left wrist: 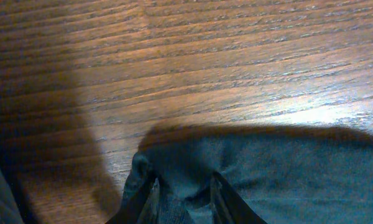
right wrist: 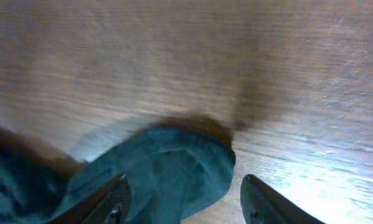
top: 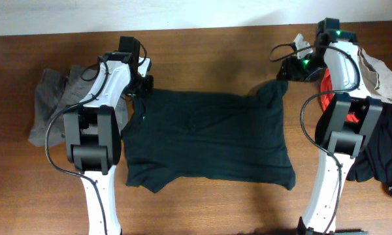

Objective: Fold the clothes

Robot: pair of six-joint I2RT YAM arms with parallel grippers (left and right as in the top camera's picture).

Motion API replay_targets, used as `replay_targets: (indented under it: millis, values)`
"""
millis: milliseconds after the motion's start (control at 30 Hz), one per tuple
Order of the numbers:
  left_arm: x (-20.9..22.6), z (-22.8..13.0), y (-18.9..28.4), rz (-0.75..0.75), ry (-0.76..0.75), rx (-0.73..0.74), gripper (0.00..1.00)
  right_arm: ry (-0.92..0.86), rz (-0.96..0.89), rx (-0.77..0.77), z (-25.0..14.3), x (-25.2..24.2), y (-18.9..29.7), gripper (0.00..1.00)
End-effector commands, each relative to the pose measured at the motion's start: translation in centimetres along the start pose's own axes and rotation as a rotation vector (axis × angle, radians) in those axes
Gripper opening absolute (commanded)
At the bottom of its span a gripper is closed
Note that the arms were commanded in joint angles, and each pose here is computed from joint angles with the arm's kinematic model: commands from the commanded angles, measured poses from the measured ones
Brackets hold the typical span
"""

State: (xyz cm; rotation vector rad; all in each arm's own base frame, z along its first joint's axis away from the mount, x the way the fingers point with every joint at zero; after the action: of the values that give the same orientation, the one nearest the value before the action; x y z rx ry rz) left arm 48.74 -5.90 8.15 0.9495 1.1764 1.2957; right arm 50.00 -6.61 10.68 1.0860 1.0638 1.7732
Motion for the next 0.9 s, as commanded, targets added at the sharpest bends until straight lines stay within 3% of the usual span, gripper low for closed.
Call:
replay_targets:
  millis: [0,167,233,267,300,400,633,867]
  values:
    - [0.9,-1.2,-3.3,0.031,0.021,0.077,0.27,0.015,0.059,0.046,-1.4,-0.2,-2.8,0.61]
    - [2.6,-1.0,-3.1,0.043,0.07,0.081,0.27,0.031,0.108,0.029,-1.5,0.2,-3.4,0.57]
    - [3.3,-1.0,-3.1,0.044,0.098,0.088,0.27,0.035,0.107,0.029,-1.5,0.2,-3.4,0.45]
    - [3.6,-1.0,-3.0,0.037,0.107,0.092,0.27,0.033,0.107,0.029,-1.6,0.2,-3.4,0.31]
    - [3.9,-1.0,-3.0,0.034,0.114,0.094,0.27,0.029,0.107,0.03,-1.7,0.1,-3.3,0.22]
    - [4.6,-1.0,-2.9,0.036,0.129,0.104,0.27,0.002,0.118,0.05,-2.3,-0.2,-2.5,0.13]
    - [4.6,-1.1,-2.9,0.036,0.129,0.107,0.27,-0.013,0.109,0.036,-2.4,0.4,1.3,0.1]
    - [4.4,-1.2,-2.9,0.015,0.131,0.115,0.27,0.099,0.065,-0.036,-1.5,2.5,6.4,0.11]
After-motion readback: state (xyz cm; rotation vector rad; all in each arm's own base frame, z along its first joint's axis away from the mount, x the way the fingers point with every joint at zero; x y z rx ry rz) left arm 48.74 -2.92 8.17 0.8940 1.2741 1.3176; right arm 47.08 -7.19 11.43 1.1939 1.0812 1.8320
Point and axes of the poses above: each gripper's point midway between its finger pads, its own y axis back along the fingers, its own x axis along the line the jaws close on, z = x × y, the point moved 8 cm from there along y, back along the fingers, and after that the axes turned 15 degrees about y, right-handed, at the moved point
